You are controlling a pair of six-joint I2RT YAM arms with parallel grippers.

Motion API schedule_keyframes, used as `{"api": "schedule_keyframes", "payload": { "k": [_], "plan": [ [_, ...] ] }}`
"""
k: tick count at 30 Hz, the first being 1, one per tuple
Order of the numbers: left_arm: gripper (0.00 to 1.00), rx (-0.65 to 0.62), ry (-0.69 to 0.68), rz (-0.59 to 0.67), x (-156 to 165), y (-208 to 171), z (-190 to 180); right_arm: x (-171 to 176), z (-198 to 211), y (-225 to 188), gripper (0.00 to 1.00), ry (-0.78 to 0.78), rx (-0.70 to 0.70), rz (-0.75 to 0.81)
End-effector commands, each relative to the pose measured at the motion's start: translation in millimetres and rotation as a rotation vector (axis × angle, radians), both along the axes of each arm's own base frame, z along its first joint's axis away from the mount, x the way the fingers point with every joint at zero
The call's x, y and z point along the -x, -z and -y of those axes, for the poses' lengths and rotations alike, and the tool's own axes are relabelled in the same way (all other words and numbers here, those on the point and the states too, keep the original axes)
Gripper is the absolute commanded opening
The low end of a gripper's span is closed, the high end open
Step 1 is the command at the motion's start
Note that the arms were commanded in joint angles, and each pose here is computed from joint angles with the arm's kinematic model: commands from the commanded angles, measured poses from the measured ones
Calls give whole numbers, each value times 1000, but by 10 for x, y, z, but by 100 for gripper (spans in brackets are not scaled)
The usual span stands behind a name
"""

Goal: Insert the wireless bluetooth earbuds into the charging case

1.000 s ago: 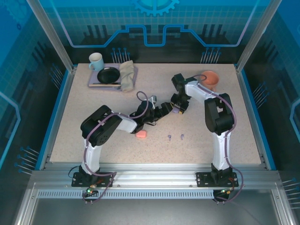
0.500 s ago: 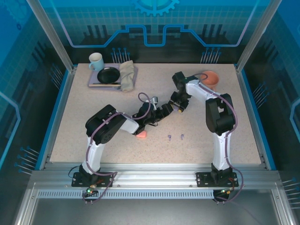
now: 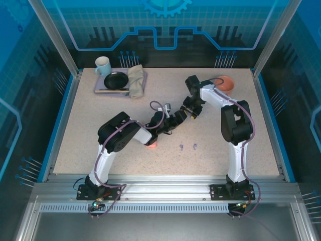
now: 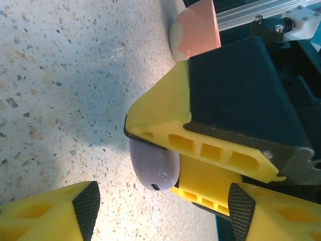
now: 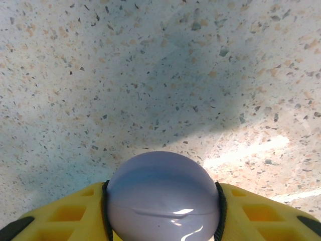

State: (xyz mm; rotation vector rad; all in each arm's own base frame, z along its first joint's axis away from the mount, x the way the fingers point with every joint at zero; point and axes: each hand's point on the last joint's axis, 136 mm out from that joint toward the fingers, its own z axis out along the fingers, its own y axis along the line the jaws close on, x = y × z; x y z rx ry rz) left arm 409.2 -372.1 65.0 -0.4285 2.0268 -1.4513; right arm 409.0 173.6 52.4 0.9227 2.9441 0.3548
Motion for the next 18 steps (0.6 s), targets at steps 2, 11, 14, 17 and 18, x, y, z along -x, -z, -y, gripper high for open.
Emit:
{"api": "schedule_keyframes", "payload": {
  "k": [2, 11, 14, 17, 18],
  "plan": [
    [70, 5, -42, -41, -30, 175, 21, -62, -9, -210, 47, 26, -33, 39],
    [63, 29, -75, -52, -102, 221, 48, -64, -10, -215, 47, 29, -37, 41],
    [61, 35, -81, -55, -119, 235, 61, -56, -15, -209, 47, 29, -38, 39],
    [60, 37, -87, -56, -134, 253, 70, -46, -11, -195, 46, 31, -39, 36],
    [60, 37, -91, -61, -135, 271, 67, -41, -14, -196, 46, 30, -39, 36]
  ]
}}
